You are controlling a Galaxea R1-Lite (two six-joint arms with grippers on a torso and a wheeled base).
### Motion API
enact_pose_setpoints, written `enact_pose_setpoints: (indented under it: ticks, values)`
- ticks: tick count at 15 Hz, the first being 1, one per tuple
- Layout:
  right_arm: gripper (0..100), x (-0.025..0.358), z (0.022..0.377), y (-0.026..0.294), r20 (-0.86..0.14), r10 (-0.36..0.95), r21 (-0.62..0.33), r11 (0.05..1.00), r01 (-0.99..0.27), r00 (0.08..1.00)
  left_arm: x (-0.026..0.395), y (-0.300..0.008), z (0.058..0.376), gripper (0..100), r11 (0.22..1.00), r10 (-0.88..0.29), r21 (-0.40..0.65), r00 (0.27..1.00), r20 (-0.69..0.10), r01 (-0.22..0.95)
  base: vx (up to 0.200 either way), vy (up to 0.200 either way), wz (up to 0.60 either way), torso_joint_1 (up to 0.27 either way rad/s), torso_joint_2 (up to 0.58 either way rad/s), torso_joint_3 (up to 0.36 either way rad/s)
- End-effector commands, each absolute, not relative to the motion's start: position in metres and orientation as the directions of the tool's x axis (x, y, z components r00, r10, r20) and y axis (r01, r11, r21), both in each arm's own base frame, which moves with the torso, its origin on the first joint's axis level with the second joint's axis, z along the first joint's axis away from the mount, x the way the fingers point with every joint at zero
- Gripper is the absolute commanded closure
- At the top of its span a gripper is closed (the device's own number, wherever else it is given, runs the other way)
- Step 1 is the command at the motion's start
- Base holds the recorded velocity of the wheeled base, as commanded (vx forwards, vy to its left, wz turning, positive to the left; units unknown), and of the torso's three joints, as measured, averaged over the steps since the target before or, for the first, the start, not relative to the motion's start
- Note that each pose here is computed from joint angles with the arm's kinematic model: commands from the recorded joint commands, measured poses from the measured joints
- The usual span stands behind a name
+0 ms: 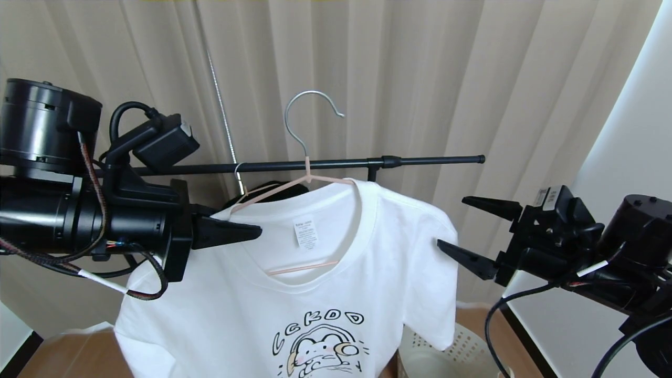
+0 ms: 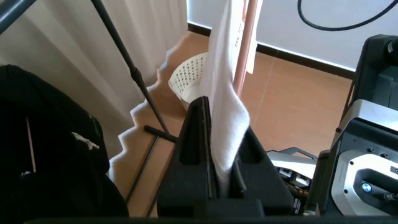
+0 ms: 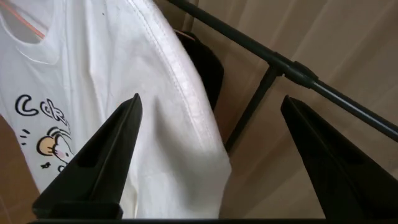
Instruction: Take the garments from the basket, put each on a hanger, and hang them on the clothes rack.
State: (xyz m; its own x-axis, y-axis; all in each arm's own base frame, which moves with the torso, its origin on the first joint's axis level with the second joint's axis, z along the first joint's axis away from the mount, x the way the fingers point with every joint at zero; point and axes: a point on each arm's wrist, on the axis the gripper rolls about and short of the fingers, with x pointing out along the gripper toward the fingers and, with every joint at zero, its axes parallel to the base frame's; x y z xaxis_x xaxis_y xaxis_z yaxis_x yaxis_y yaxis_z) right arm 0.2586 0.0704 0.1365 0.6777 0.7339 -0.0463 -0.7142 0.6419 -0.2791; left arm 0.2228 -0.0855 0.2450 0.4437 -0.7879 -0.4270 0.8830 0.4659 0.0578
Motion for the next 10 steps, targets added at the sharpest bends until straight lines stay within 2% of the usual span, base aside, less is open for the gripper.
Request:
enact_pose_setpoints:
  ticks: [1, 4, 10]
  values:
    - [0, 0.264, 0.115, 0.068, -0.114, 0.726, -0.270, 0.634, -0.724, 0.678, 0.213, -0.081, 0.247, 100, 0.474, -0.786, 0.069, 0.457, -0.417, 0.878, 0.000, 0.000, 0.00, 0.000, 0.00, 0.000]
    - [0, 0.261, 0.108, 0.068, -0.142, 0.729, -0.309, 0.610, -0.730, 0.670, 0.215, -0.079, 0.248, 100, 0.493, -0.784, 0.061, 0.473, -0.401, 0.868, 0.000, 0.000, 0.00, 0.000, 0.00, 0.000]
    - [0, 0.265, 0.092, 0.077, -0.185, 0.745, -0.283, 0.584, -0.761, 0.641, 0.214, -0.079, 0.250, 100, 0.496, -0.788, 0.070, 0.482, -0.382, 0.866, 0.000, 0.000, 0.00, 0.000, 0.00, 0.000]
